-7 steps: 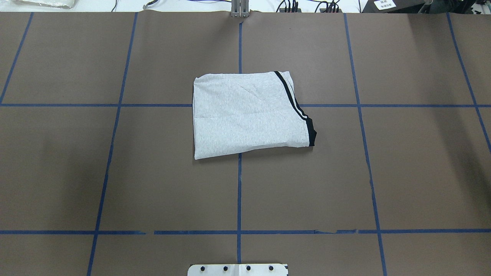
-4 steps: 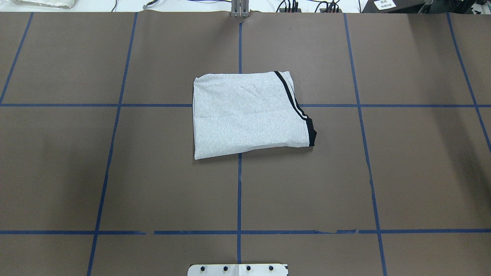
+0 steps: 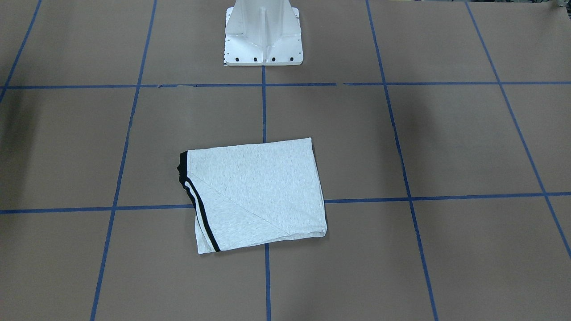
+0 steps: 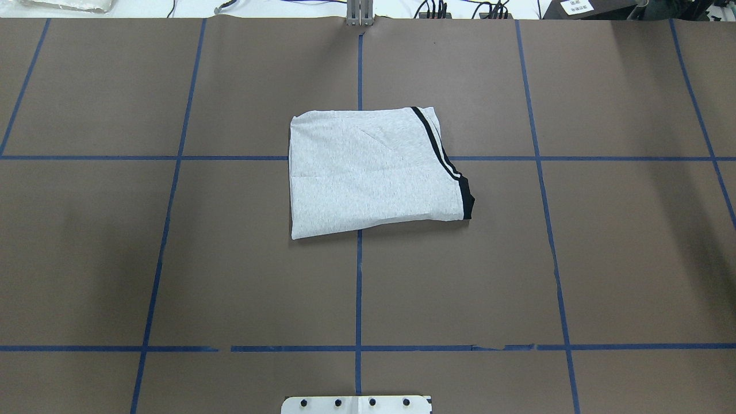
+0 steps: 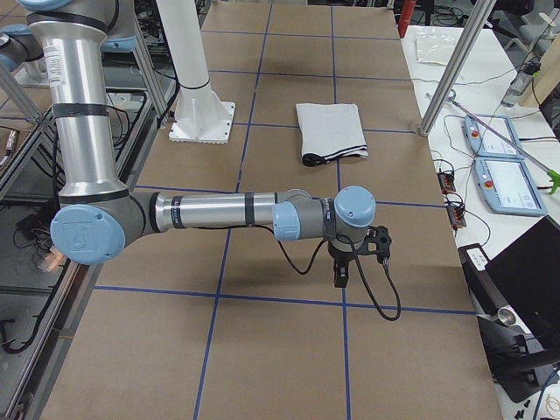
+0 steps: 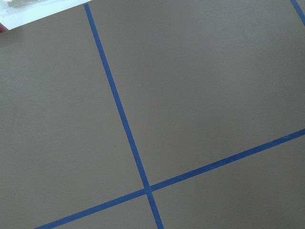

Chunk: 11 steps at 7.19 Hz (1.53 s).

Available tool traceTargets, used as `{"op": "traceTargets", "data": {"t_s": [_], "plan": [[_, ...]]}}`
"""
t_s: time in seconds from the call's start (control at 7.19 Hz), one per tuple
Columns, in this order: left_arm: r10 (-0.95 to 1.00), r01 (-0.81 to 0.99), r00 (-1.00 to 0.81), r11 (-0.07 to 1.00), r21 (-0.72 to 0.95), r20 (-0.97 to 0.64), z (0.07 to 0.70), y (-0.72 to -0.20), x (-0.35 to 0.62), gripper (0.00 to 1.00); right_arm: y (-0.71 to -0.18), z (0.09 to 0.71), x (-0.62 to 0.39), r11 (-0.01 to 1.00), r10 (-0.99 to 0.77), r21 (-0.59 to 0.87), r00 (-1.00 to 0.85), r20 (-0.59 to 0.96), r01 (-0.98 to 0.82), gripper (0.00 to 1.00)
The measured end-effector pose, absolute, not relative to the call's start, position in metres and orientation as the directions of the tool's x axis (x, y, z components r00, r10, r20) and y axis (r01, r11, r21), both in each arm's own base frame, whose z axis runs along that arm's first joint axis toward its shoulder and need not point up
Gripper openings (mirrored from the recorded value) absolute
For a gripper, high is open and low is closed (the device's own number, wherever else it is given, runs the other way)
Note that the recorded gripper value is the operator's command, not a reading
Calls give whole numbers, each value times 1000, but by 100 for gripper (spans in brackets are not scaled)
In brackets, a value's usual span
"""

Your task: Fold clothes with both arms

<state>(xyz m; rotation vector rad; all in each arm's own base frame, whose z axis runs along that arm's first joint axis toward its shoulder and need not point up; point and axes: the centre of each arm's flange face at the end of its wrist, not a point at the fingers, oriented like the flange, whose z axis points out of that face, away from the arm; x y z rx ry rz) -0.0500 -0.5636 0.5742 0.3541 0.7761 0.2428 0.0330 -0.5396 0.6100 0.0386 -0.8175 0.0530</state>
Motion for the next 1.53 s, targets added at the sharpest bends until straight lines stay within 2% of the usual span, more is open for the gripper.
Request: {"op": "traceTargets", "data": {"t_s": [1.53], "plan": [[322, -91, 730, 920, 381, -603, 585, -560, -53, 100, -535, 612, 29, 999, 27, 11, 695, 719, -50, 100]]}}
